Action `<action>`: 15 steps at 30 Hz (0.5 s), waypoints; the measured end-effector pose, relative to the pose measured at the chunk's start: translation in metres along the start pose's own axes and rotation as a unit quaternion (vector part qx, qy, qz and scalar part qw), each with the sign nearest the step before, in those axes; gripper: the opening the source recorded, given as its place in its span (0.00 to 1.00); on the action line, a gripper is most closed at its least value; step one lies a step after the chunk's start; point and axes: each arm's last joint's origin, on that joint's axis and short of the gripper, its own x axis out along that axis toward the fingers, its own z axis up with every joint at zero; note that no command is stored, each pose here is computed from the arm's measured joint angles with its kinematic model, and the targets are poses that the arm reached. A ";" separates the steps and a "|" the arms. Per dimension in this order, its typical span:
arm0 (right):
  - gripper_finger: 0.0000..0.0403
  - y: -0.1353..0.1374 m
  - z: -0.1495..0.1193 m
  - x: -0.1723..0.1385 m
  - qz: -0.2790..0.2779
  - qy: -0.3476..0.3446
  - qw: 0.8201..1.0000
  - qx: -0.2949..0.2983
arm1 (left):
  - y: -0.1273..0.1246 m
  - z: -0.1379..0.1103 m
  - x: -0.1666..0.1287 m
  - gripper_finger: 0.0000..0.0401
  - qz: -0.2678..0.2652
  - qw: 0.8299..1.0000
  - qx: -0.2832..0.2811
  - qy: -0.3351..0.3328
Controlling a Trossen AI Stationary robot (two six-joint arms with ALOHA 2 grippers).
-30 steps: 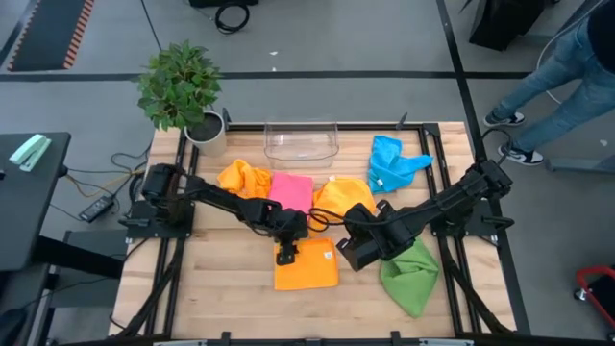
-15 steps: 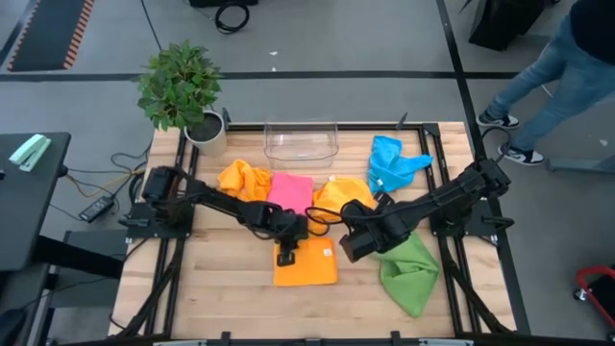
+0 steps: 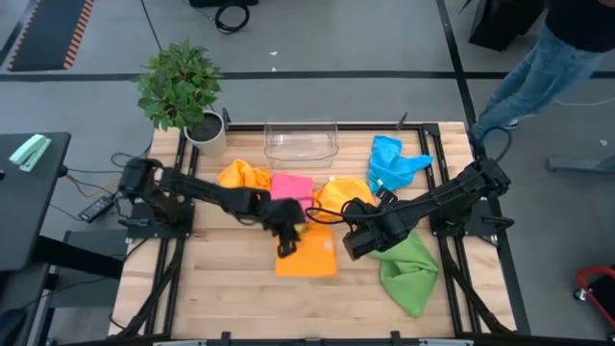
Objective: Fold microfiber towels
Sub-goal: Stack the bottom folded orange microfiber cloth on top of the pink microfiber cloth
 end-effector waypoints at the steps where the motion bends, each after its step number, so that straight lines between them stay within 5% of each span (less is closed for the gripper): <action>1: 0.01 0.000 0.000 0.000 0.000 0.000 1.000 0.000 | 0.002 0.004 -0.007 0.03 0.003 1.000 -0.012 -0.014; 15: 0.01 -0.004 0.006 0.005 -0.005 0.003 1.000 0.009 | 0.024 0.046 -0.081 0.03 -0.020 0.959 -0.191 -0.208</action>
